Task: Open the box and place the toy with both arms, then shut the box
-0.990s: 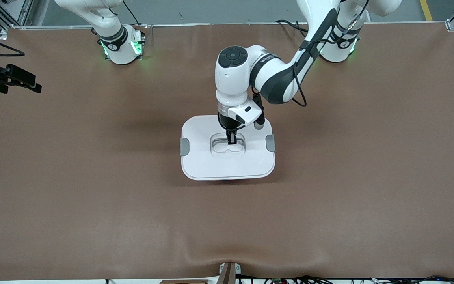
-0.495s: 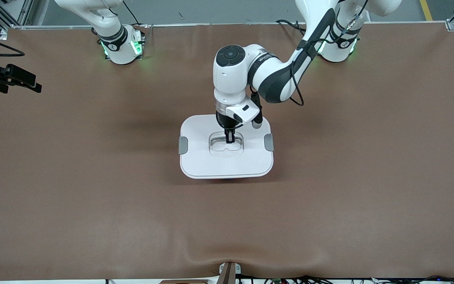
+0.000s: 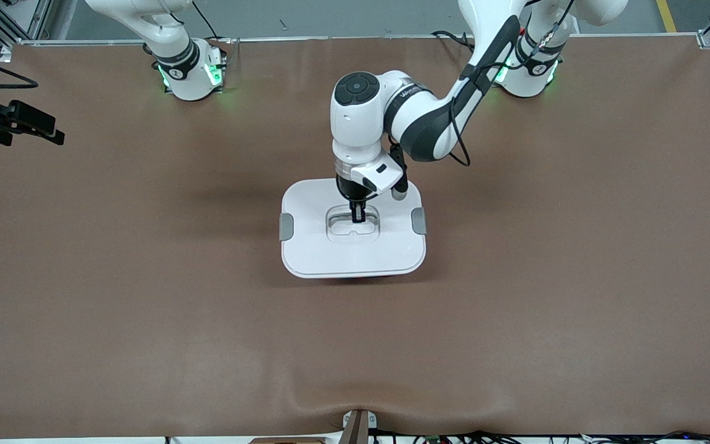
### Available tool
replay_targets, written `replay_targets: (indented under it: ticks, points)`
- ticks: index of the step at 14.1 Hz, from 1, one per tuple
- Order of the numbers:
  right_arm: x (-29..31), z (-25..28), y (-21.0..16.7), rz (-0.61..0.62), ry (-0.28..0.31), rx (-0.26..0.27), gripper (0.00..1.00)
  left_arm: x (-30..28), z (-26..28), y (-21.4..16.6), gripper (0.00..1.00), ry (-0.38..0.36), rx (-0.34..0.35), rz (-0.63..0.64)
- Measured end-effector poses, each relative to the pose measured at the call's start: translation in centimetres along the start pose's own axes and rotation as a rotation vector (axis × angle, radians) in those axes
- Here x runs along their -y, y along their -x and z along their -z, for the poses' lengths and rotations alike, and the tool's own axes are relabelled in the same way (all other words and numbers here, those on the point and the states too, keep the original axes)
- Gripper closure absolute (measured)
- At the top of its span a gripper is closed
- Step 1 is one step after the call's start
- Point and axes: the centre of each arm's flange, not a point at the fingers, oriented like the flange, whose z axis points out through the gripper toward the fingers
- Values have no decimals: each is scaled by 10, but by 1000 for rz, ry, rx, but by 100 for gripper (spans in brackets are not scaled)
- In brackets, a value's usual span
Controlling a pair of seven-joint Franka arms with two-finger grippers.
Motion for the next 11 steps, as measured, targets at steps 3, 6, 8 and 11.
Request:
replay_targets:
  ticks: [3, 6, 8, 11]
  points:
    - [0, 0, 0, 0, 0, 0, 0, 2, -3, -1, 93, -5, -6, -2]
    - [0, 0, 0, 0, 0, 1, 0, 2, -3, -1, 93, -5, -5, -3]
    - [0, 0, 0, 0, 0, 1, 0, 4, -3, 1, 93, -6, -4, -6]
    - [0, 0, 0, 0, 0, 1, 0, 9, -2, 5, 93, -6, -2, -15]
